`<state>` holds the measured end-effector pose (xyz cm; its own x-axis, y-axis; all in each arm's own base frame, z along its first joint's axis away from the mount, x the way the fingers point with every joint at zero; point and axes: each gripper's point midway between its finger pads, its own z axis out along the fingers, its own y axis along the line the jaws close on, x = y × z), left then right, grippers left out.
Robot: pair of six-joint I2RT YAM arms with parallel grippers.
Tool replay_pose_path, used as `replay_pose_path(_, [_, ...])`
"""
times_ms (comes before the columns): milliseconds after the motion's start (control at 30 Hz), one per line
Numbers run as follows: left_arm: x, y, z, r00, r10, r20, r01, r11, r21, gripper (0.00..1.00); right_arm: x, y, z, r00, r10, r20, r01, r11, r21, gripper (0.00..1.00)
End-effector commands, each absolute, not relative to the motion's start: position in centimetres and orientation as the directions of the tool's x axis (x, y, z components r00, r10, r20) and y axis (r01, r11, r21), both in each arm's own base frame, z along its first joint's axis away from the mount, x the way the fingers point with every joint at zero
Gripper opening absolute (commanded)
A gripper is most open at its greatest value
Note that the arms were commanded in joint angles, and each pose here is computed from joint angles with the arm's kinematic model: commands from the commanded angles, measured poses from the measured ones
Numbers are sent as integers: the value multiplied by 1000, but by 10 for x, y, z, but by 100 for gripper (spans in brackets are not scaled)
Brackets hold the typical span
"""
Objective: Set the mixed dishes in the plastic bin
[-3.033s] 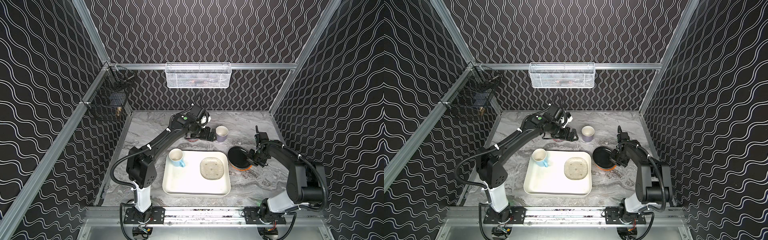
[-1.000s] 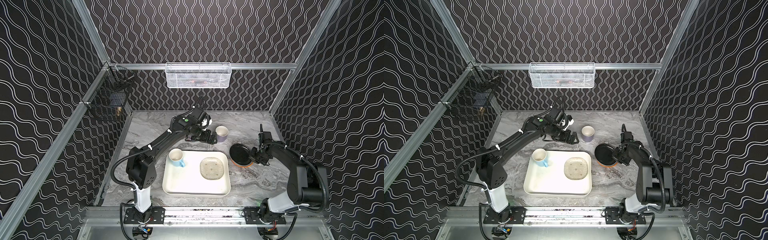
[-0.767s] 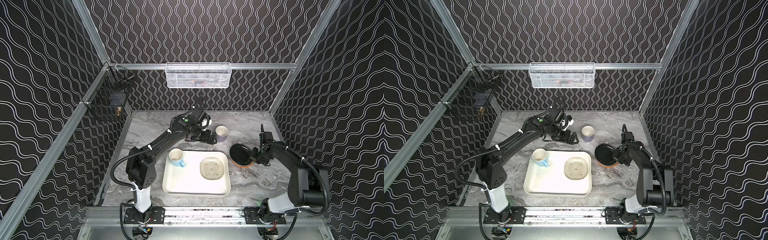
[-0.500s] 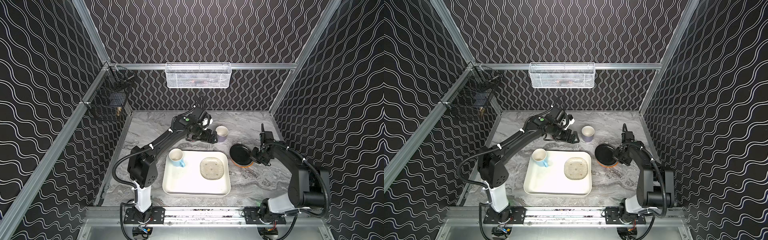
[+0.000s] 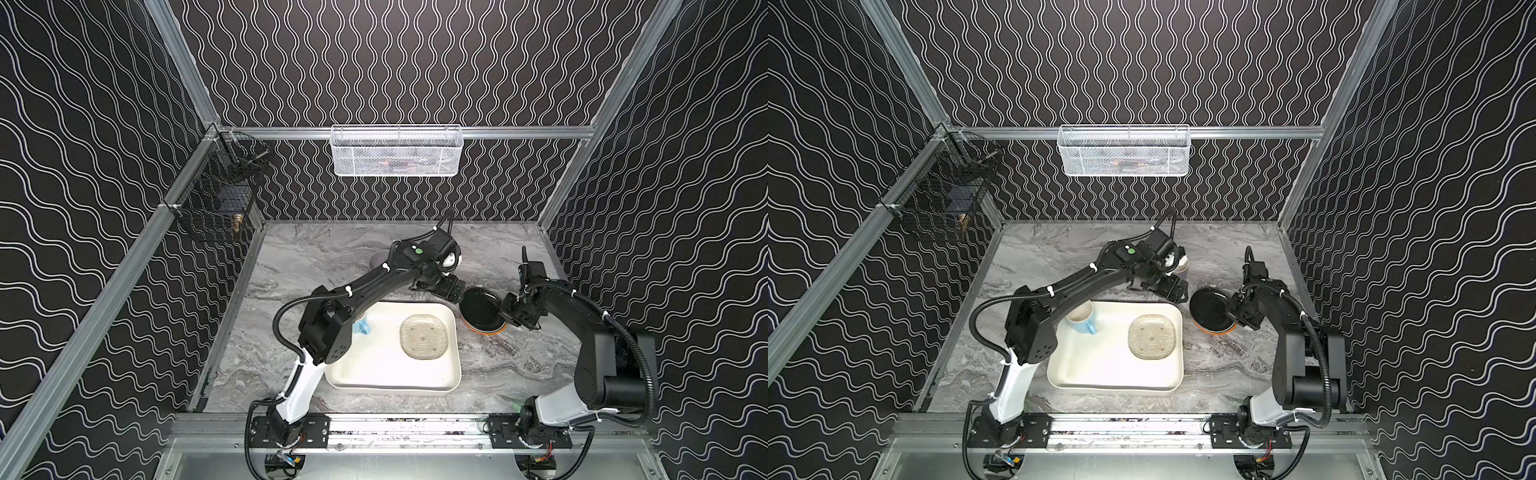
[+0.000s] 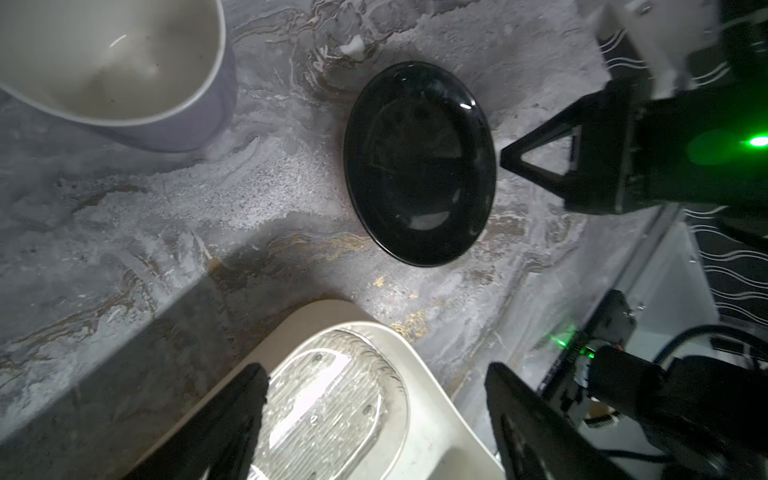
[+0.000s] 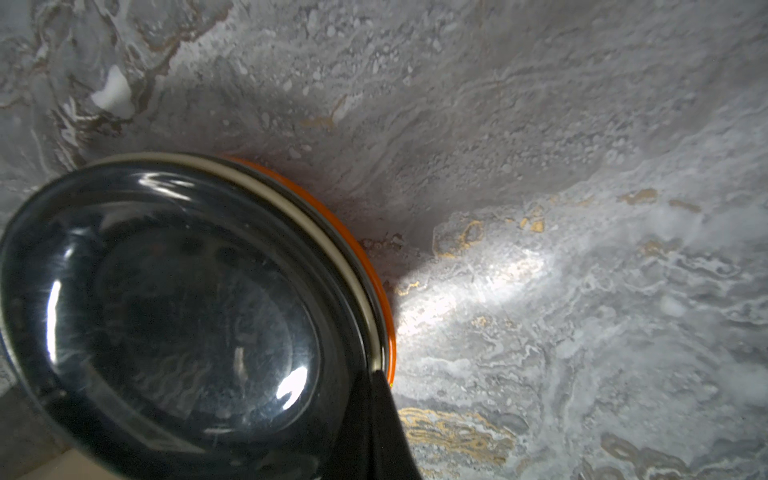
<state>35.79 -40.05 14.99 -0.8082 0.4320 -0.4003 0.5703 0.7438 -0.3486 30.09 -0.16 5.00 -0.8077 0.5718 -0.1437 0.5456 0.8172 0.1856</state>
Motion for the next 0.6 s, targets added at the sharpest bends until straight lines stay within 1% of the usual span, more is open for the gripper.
replay_pose_path(0, [363,-398,147,-789,451,-418,584,760,-284,87,305,1,50,-805,577,-138,546,812,206,2])
replay_pose_path(67, [365,-398,150,-788,442,-429,581,764,-281,86,304,2,49,-805,578,-135,546,810,213,5])
replay_pose_path(367, [366,-395,160,-785,435,-442,578,770,-269,86,310,5,39,-800,589,-117,556,800,227,28])
replay_pose_path(400, [366,-394,159,-784,437,-440,578,772,-264,86,311,4,39,-798,590,-121,557,799,227,29])
replay_pose_path(567, [368,-393,156,-777,455,-436,590,768,-250,78,318,2,38,-793,596,-124,565,797,215,30])
